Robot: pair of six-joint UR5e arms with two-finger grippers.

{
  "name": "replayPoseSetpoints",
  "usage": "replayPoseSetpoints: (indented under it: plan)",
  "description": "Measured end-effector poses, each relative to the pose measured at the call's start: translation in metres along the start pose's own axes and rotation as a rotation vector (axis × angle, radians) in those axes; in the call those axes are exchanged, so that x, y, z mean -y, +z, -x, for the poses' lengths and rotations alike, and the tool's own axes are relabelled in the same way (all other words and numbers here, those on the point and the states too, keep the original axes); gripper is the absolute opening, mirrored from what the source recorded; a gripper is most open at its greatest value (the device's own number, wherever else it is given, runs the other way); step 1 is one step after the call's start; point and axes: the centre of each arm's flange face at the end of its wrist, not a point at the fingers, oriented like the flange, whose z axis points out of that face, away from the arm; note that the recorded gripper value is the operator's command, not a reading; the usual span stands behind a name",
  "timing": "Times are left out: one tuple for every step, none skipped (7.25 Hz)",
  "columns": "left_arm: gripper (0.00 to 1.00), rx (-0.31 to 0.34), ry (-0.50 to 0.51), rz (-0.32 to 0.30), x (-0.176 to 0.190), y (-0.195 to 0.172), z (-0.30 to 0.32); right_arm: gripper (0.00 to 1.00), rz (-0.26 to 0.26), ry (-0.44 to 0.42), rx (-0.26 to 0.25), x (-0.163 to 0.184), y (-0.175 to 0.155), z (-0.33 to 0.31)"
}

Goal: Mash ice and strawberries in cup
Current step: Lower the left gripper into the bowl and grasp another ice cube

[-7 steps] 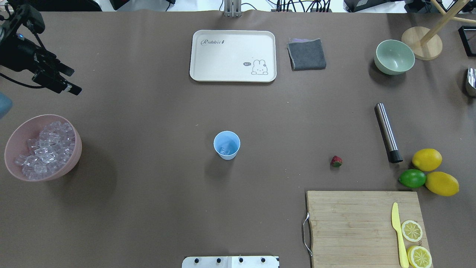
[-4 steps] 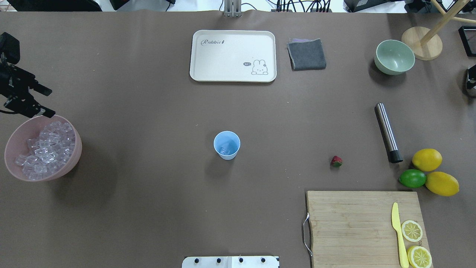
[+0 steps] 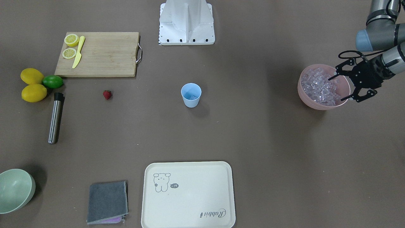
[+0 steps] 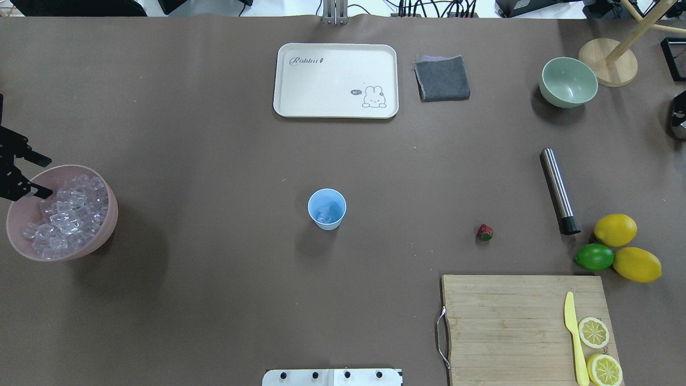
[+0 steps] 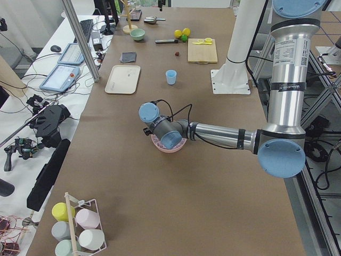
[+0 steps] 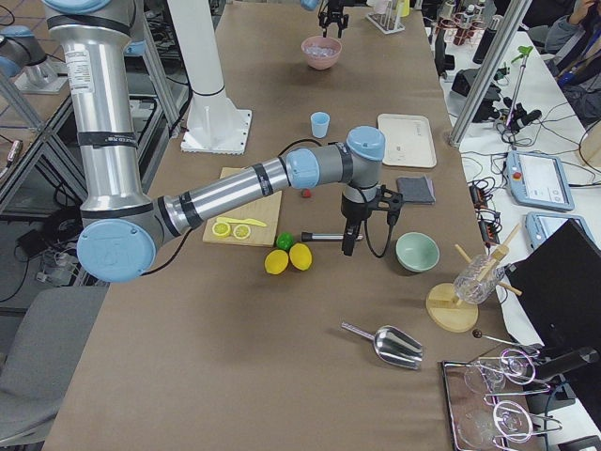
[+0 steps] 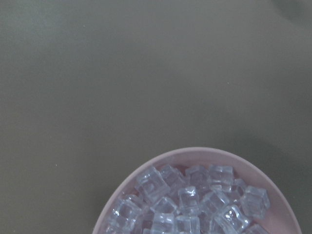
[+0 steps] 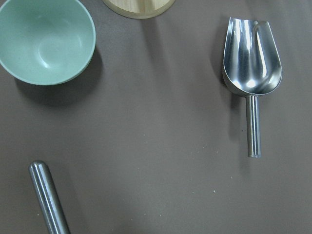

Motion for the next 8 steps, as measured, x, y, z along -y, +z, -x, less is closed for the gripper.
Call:
replayPoseSetpoints:
  plan:
    - [0.82, -0.006, 0.004, 0.006, -0.011, 0.004, -0.004, 1.00, -0.009, 0.000, -0.010, 0.001, 0.000, -0.001]
    - [0.83, -0.016, 0.008, 0.013, -0.018, 0.010, -0.009, 1.00, -0.015, 0.001, -0.017, 0.000, -0.001, -0.003]
    - [0.83, -0.031, 0.013, 0.022, -0.024, 0.017, -0.014, 1.00, -0.021, 0.007, -0.020, -0.001, -0.002, -0.004]
    - [0.83, -0.047, 0.022, 0.029, -0.027, 0.025, -0.020, 1.00, -0.029, 0.015, -0.025, -0.002, -0.004, -0.004]
    - [0.83, -0.062, 0.032, 0.036, -0.028, 0.032, -0.025, 1.00, -0.037, 0.022, -0.032, -0.003, -0.006, -0.004]
    - [0.82, -0.074, 0.040, 0.041, -0.028, 0.038, -0.029, 1.00, -0.043, 0.025, -0.037, -0.002, -0.007, -0.004]
    - [0.80, -0.083, 0.047, 0.045, -0.028, 0.043, -0.032, 1.00, -0.046, 0.026, -0.042, -0.002, -0.007, -0.005]
    - [0.74, -0.091, 0.053, 0.050, -0.029, 0.048, -0.034, 1.00, -0.049, 0.027, -0.048, 0.000, -0.006, -0.005]
